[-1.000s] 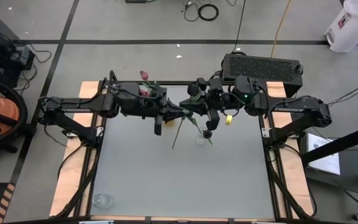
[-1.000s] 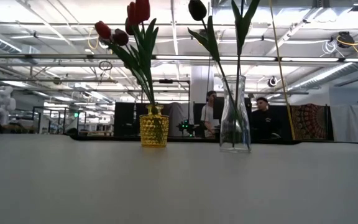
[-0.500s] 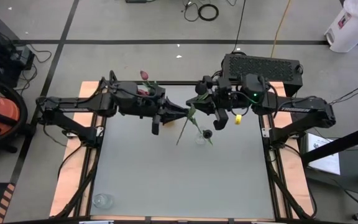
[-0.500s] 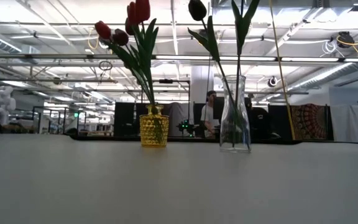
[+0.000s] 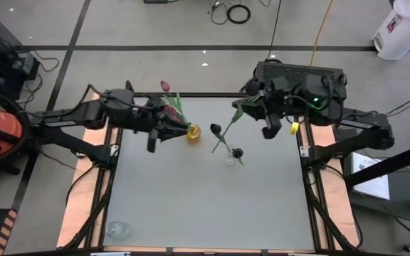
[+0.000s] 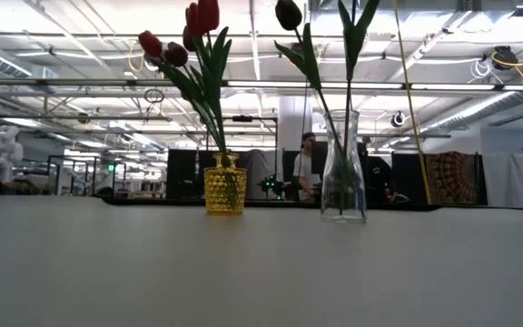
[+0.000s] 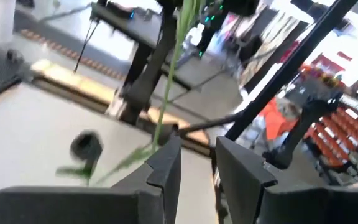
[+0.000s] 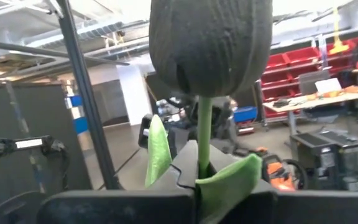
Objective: Sort flowers into vase by color
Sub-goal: Put the black flower into the transparent vase
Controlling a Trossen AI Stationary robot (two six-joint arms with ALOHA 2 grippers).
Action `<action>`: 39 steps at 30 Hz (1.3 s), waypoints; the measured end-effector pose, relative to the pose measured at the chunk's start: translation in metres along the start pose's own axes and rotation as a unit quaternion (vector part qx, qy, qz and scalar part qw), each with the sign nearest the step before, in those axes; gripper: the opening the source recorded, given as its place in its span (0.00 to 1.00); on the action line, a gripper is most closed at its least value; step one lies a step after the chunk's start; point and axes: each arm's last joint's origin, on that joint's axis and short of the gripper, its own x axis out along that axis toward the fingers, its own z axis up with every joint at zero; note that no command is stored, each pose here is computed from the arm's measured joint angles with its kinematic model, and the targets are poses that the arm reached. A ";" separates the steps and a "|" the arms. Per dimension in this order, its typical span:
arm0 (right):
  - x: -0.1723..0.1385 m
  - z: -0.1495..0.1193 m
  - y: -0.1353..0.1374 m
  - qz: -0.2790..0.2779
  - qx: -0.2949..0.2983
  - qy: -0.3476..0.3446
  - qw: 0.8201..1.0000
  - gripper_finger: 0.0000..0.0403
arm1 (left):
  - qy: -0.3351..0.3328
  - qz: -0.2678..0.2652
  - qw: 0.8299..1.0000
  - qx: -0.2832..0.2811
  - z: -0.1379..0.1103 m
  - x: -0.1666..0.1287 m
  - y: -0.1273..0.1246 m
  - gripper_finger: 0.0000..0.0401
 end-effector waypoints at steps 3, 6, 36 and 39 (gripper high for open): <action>-0.012 0.009 0.000 -0.019 -0.014 -0.010 1.000 0.00 | 0.039 0.024 0.999 -0.022 -0.007 -0.013 0.002 0.27; -0.025 0.018 0.001 -0.035 -0.024 -0.016 0.999 0.00 | 0.069 0.042 0.996 -0.046 -0.012 -0.023 0.003 0.27; -0.037 -0.007 -0.014 -0.167 -0.017 0.115 0.979 0.00 | 0.280 0.274 0.915 -0.093 -0.062 -0.078 0.017 0.27; -0.034 -0.014 -0.017 -0.174 -0.012 0.142 0.974 0.00 | 0.279 0.277 0.915 -0.091 -0.062 -0.079 0.017 0.27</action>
